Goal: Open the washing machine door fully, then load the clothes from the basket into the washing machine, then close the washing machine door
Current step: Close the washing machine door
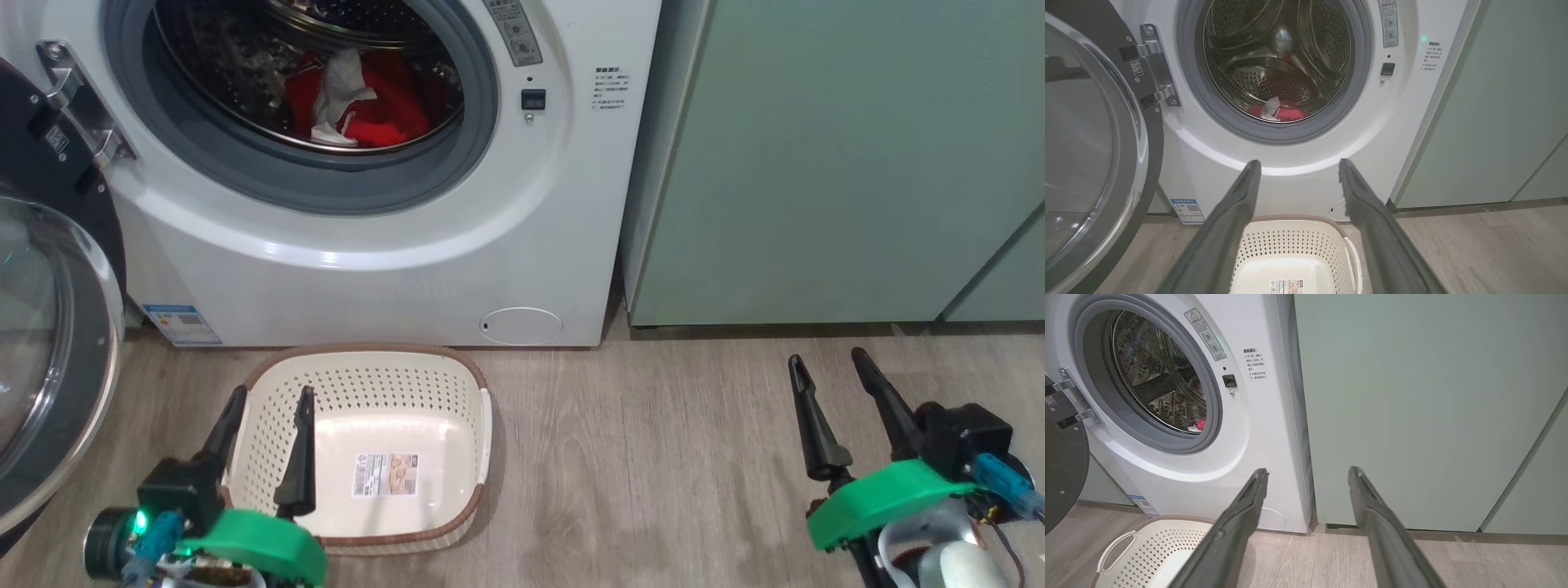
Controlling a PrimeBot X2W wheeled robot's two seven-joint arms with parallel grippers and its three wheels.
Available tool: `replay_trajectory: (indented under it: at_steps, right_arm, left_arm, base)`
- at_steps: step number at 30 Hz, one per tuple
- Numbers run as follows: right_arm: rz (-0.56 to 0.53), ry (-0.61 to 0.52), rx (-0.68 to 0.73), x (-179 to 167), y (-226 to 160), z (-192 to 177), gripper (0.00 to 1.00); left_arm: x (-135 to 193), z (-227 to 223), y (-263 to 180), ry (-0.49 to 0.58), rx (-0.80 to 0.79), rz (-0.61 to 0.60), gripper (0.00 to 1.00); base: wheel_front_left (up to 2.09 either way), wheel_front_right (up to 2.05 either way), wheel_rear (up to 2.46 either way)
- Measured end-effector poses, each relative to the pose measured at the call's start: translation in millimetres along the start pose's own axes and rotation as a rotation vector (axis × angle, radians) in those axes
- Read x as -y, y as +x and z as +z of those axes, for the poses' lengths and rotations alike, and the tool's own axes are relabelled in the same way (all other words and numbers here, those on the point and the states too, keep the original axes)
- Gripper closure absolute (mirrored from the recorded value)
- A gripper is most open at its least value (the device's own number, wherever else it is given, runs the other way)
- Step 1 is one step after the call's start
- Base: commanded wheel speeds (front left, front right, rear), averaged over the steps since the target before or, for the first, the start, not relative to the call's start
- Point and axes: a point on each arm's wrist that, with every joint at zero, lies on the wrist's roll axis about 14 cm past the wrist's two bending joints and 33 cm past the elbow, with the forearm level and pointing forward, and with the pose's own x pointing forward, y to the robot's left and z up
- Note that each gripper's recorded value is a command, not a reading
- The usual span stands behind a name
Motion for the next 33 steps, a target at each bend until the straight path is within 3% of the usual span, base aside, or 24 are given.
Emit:
replay_trajectory:
  at_steps: [8,23,33]
  right_arm:
    - [-0.005,0.0,0.001,1.5,-0.5,0.3,0.0]
    - [-0.007,0.003,0.004,2.2,-0.3,-0.6,0.0]
    - [-0.009,0.011,-0.001,2.4,-0.2,-2.6,0.0]
  left_arm:
    - [0.2,1.7,1.8,0.008,0.006,-0.002,0.0]
    - [0.9,5.1,3.5,-0.001,0.016,-0.005,0.0]
    - [-0.2,4.3,3.9,-0.007,0.011,-0.005,0.0]
  base:
    - [-0.91,0.91,0.0]
    - [-1.75,1.75,0.0]
    - [-0.4,0.4,0.0]
